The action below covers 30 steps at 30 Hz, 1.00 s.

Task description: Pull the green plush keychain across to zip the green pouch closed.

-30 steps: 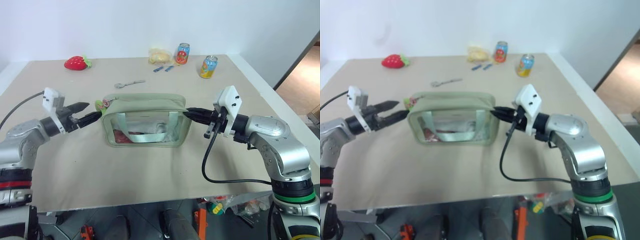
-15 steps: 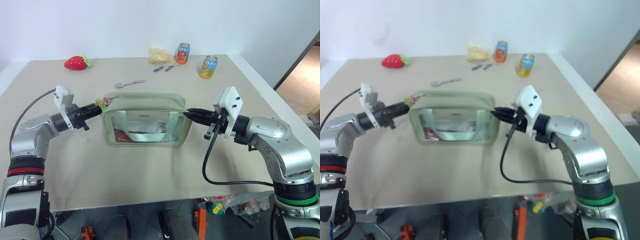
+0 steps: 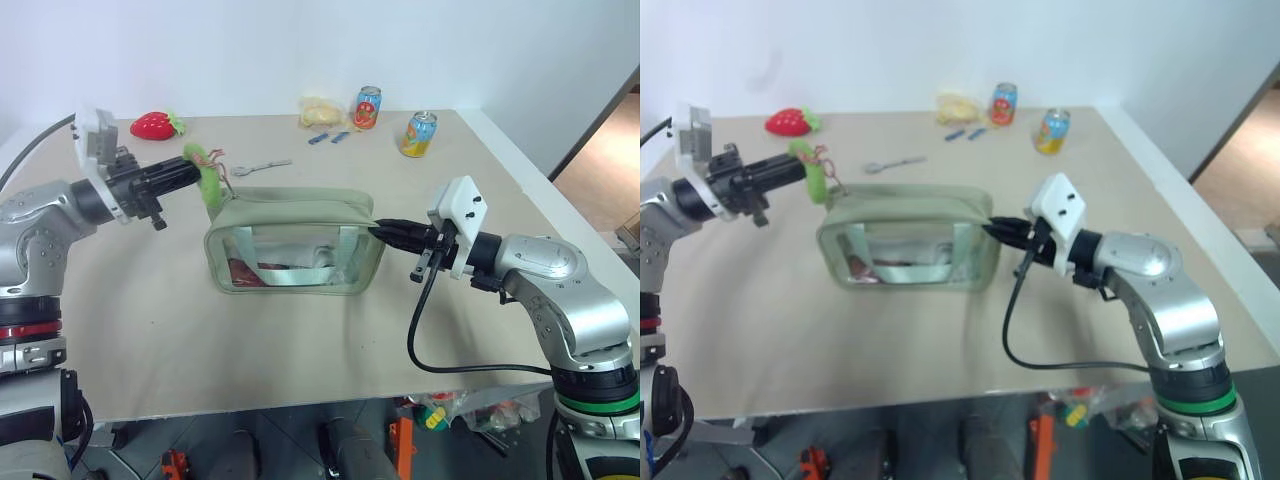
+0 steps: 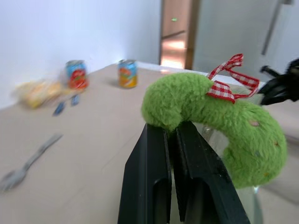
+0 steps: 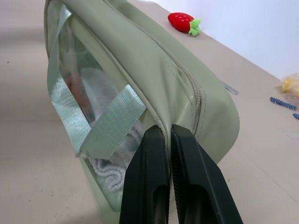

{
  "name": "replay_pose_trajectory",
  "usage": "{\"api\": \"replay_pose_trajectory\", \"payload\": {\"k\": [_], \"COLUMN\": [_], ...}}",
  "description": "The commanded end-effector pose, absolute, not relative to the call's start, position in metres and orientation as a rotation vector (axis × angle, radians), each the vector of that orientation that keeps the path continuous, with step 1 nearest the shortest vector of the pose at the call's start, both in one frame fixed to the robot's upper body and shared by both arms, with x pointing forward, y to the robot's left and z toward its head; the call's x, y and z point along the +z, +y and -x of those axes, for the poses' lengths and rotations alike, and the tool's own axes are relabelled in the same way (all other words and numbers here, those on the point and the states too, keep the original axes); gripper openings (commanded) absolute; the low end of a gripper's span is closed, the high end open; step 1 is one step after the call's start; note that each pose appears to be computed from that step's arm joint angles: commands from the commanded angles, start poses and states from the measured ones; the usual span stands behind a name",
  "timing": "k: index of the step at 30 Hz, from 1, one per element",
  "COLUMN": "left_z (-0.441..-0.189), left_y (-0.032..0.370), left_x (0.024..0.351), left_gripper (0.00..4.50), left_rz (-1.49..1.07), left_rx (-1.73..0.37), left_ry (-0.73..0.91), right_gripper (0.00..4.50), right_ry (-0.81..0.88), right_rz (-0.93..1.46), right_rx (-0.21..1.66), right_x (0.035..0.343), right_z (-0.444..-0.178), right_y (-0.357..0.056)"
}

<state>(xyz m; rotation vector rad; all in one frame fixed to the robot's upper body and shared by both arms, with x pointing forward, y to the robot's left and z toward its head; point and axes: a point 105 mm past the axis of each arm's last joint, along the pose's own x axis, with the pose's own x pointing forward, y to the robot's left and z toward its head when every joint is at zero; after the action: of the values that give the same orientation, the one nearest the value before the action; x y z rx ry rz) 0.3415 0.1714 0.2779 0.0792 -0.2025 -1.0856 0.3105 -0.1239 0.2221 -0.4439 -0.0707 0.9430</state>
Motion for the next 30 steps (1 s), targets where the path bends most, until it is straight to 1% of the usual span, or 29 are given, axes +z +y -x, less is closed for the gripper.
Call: {"api": "replay_pose_trajectory", "payload": {"k": [1,5,9,11,12,14,15,18,20,24,27,30], "left_z": [-0.339,-0.352,-0.356,-0.356,-0.354,-0.350,-0.348,-0.342,-0.338,-0.327,-0.316,-0.310], "left_y": [0.140,0.117,0.116,0.122,0.125,0.130,0.133,0.145,0.156,0.177,0.194,0.211], "left_x": [0.283,0.276,0.271,0.271,0.271,0.272,0.273,0.274,0.275,0.274,0.265,0.252], "left_gripper": [0.03,0.03,0.03,0.72,0.90,1.60,1.87,2.98,3.61,3.61,3.61,3.61], "left_rz": [-0.117,-0.128,-0.151,-0.175,-0.180,-0.214,-0.225,-0.270,-0.300,-0.342,-0.351,-0.334], "left_rx": [-1.174,-1.182,-1.182,-1.172,-1.173,-1.179,-1.180,-1.170,-1.151,-1.112,-1.071,-0.993], "left_ry": [-0.219,-0.201,-0.136,-0.108,-0.094,-0.066,-0.057,-0.019,0.008,0.063,0.131,0.143], "right_gripper": [0.00,0.00,0.00,0.00,0.00,0.00,0.00,0.00,0.00,0.00,0.00,0.00], "right_ry": [-0.065,-0.075,-0.078,-0.078,-0.078,-0.079,-0.080,-0.081,-0.082,-0.087,-0.088,-0.090], "right_rz": [0.449,0.449,0.449,0.450,0.449,0.448,0.447,0.446,0.445,0.444,0.443,0.441], "right_rx": [0.966,0.964,0.960,0.956,0.954,0.953,0.954,0.963,0.973,0.989,1.000,1.008], "right_x": [0.220,0.220,0.219,0.219,0.219,0.219,0.219,0.219,0.218,0.218,0.218,0.217], "right_z": [-0.310,-0.311,-0.309,-0.308,-0.308,-0.308,-0.308,-0.308,-0.309,-0.310,-0.311,-0.311], "right_y": [-0.120,-0.118,-0.118,-0.118,-0.119,-0.119,-0.118,-0.116,-0.114,-0.112,-0.110,-0.109]}}
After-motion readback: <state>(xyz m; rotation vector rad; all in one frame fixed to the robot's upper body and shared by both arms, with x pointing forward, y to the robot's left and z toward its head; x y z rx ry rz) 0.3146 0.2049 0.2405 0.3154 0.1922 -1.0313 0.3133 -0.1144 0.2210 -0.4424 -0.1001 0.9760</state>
